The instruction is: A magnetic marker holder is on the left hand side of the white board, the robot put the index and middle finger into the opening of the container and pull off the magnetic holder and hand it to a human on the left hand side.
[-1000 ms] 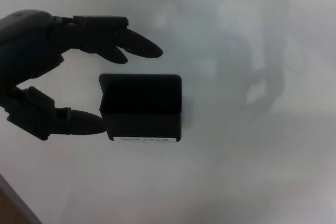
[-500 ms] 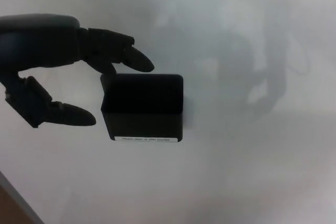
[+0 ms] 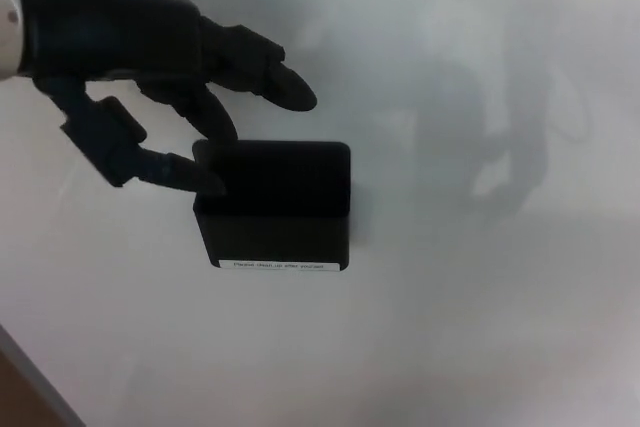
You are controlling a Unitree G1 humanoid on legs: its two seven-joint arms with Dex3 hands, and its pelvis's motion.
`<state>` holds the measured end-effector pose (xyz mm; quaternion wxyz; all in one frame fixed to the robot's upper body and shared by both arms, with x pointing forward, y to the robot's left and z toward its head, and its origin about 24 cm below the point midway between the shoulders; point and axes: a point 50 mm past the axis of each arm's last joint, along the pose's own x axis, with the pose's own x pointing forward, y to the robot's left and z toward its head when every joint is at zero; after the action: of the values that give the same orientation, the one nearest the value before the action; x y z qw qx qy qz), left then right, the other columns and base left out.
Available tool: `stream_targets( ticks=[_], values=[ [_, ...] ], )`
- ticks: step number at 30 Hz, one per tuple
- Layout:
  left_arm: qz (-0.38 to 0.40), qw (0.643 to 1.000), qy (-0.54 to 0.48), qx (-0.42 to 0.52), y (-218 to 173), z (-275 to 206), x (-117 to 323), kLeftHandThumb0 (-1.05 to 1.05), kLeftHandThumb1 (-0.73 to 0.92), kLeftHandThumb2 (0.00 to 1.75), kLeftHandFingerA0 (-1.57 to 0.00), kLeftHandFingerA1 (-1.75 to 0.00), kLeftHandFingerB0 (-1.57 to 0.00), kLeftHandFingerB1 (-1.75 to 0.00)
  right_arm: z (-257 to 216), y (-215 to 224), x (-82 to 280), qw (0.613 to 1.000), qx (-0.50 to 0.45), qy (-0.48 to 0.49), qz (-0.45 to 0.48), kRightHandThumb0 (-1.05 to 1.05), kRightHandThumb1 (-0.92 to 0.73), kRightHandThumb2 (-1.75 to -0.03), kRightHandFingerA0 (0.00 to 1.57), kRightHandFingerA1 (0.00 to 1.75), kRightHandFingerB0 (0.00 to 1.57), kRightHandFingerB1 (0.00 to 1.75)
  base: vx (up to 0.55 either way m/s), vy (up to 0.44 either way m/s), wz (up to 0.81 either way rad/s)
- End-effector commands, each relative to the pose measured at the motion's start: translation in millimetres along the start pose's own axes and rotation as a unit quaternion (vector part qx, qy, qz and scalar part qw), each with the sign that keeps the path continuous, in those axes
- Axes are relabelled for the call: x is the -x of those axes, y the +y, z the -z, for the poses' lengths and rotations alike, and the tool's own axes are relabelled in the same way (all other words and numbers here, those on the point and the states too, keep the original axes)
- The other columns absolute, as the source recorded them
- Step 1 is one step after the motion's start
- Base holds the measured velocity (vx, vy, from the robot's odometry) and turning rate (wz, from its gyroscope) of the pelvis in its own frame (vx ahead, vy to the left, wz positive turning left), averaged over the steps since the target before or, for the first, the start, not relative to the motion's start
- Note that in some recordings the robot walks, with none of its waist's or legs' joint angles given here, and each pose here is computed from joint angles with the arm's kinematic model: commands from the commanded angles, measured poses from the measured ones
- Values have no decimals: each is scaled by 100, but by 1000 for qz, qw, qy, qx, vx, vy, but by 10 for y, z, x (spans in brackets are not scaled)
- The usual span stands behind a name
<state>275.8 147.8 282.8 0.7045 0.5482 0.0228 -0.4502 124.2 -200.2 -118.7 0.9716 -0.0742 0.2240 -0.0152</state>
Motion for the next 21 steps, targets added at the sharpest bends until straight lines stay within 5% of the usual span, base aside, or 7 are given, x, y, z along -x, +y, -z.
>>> stream_targets(
  ticks=[1, 3, 6, 7, 13, 15, 21],
  values=[
    [42, 997, 38, 46, 101, -28, -137, -51, 72, 64, -15, -33, -5, -19, -2, -60, 21, 1000, -9, -9, 16, -37, -59, -58, 100, 55, 53, 41, 0, 0, 0],
    [46, 997, 42, 51, 117, -49, -178, -31, 56, 104, 0, -47, 0, -49, -4, -65, 19, 1000, -10, -10, 17, -38, -58, -58, 102, 55, 54, 42, 0, 0, 0],
    [58, 996, 41, 55, 119, -77, -252, -30, 57, 105, 0, -47, 0, -49, -6, -73, 19, 1000, -8, -11, 16, -38, -58, -58, 102, 55, 54, 42, 0, 0, 0],
    [63, 995, 40, 62, 113, -67, -273, -53, 76, 62, -19, -32, -4, -24, -8, -67, 14, 1000, -10, -10, 16, -38, -58, -58, 101, 55, 54, 42, 0, 0, 0],
    [100, 991, 51, 68, 73, 59, -399, -71, 79, 107, -13, -48, 0, -29, -13, -62, 11, 1000, -6, -12, 15, -38, -59, -58, 100, 56, 53, 42, 0, 0, 0],
    [120, 990, 55, 58, 71, 97, -413, -81, 91, 86, -9, -29, -9, -18, -12, -70, 16, 1000, -8, -12, 15, -38, -59, -58, 100, 56, 53, 42, 0, 0, 0],
    [152, 980, 124, 46, 148, 175, -381, -88, 81, 116, -48, -62, -5, -23, -20, -71, 7, 1000, -3, -14, 16, -39, -59, -58, 101, 55, 54, 42, 0, 0, 0]
  ],
)
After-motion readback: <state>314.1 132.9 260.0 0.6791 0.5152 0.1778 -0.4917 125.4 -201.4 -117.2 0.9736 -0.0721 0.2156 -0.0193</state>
